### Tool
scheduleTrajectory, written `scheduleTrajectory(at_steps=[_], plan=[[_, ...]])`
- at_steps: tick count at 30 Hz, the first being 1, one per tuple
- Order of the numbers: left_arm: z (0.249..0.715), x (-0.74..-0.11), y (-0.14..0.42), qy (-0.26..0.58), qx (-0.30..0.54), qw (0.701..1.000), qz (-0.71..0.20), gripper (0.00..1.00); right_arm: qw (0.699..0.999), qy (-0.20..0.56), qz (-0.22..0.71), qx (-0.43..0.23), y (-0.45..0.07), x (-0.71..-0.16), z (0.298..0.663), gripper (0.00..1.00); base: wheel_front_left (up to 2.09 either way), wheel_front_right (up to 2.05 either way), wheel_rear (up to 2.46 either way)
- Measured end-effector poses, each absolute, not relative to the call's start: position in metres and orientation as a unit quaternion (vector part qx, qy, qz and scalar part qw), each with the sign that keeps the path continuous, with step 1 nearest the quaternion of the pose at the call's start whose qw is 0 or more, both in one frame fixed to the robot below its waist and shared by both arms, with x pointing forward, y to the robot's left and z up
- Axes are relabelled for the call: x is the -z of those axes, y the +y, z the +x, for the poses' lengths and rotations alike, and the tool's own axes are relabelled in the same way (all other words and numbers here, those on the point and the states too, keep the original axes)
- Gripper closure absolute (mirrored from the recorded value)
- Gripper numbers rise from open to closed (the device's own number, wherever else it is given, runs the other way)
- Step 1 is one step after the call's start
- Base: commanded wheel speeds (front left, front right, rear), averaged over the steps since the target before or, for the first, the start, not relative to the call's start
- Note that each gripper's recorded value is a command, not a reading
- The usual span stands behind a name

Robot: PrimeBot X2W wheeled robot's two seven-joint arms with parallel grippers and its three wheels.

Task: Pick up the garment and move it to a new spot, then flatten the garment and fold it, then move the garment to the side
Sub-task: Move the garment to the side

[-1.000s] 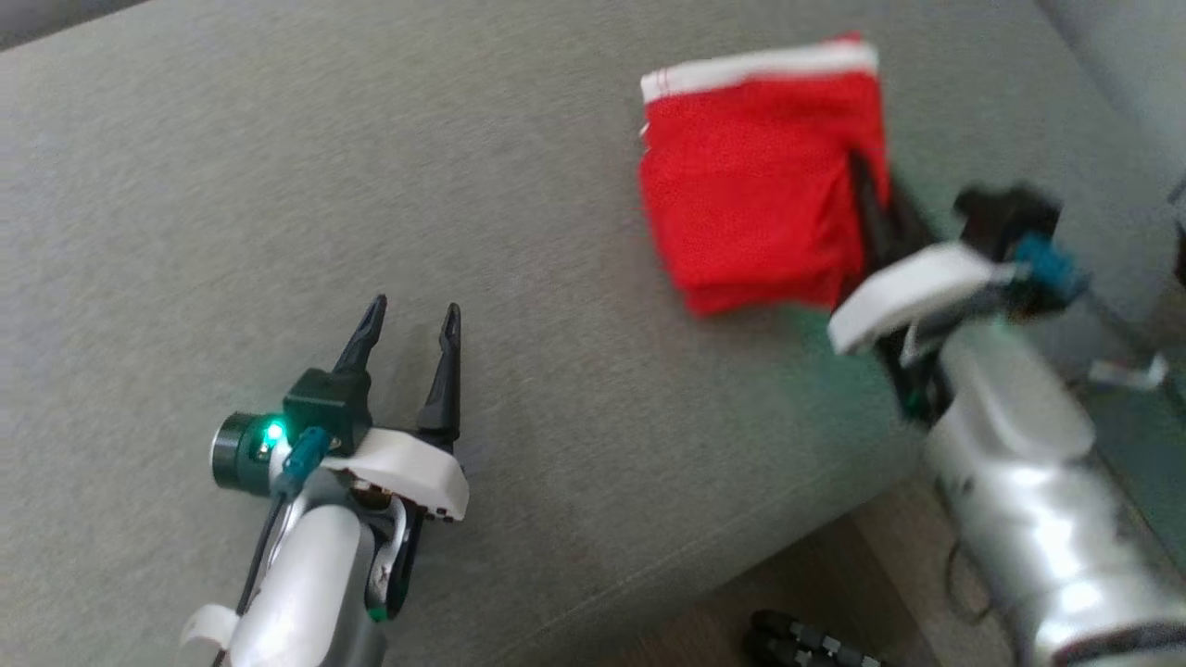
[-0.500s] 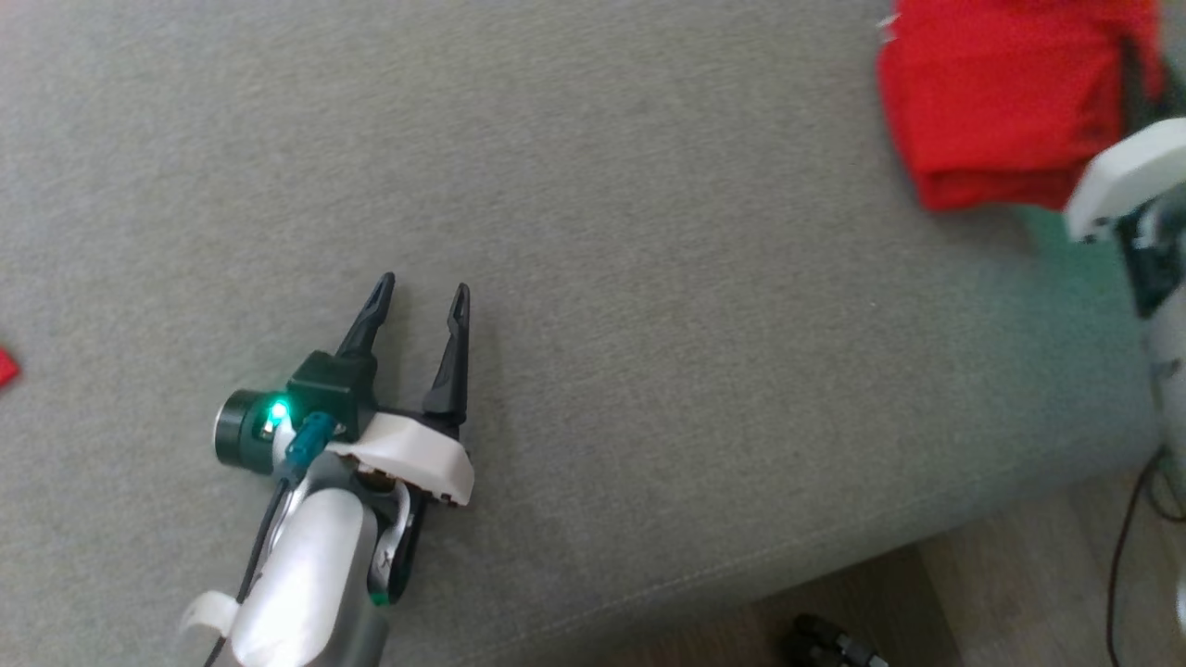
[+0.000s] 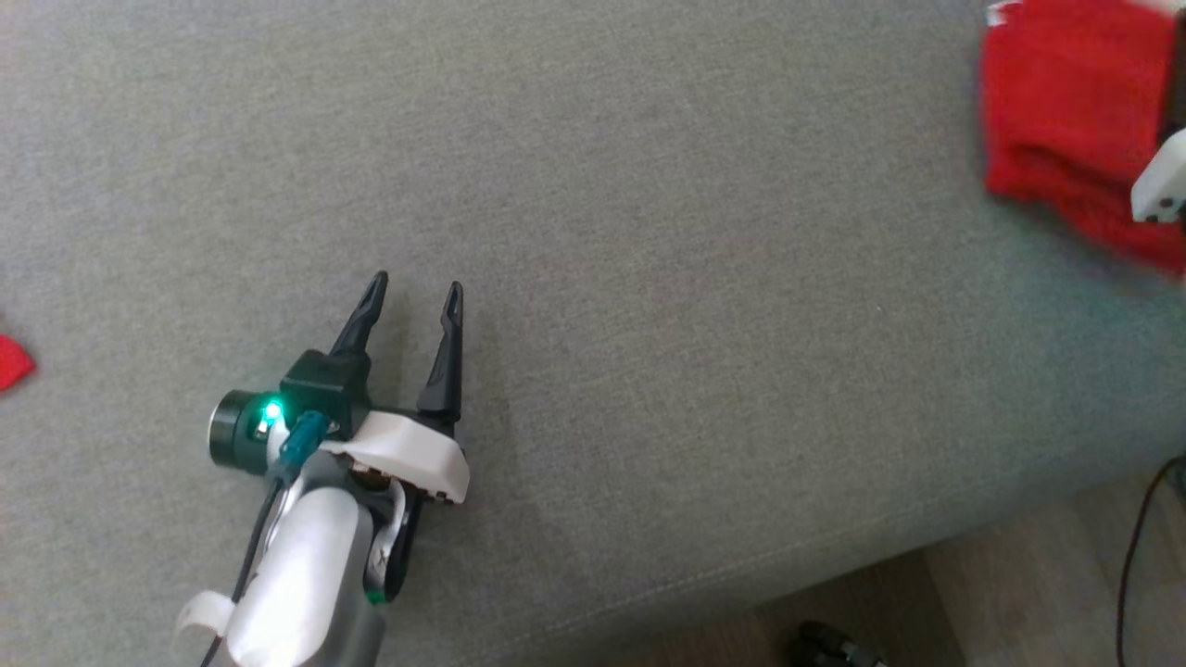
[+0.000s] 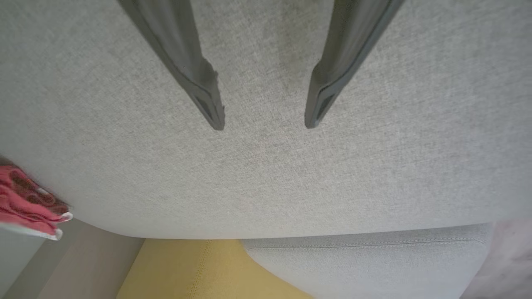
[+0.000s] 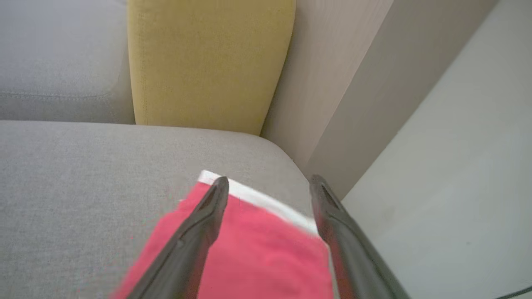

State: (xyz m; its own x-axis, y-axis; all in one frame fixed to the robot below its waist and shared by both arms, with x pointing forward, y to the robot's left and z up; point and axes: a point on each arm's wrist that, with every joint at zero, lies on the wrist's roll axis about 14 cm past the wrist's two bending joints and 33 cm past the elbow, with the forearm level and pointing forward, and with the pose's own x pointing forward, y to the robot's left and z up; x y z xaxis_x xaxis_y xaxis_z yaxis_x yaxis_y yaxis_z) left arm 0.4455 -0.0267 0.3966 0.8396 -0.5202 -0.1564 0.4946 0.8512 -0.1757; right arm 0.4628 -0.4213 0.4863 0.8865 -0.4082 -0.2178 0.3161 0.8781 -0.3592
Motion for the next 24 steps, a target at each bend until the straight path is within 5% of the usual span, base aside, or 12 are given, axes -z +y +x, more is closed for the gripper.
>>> scheduleTrajectory(at_steps=[11, 24], plan=[[0.446, -0.414, 0.004, 0.084, 0.213, 0.972, -0.061, 0.00, 0.989, 0.008, -0.110, 0.100, -0.318, -0.536, 0.511, 0.00, 0.00, 0.00, 0.00], [0.425, -0.438, 0.093, 0.065, 0.071, 0.994, -0.049, 0.00, 0.999, 0.044, 0.006, -0.006, -0.206, -0.471, 0.472, 0.00, 0.00, 0.00, 0.00]])
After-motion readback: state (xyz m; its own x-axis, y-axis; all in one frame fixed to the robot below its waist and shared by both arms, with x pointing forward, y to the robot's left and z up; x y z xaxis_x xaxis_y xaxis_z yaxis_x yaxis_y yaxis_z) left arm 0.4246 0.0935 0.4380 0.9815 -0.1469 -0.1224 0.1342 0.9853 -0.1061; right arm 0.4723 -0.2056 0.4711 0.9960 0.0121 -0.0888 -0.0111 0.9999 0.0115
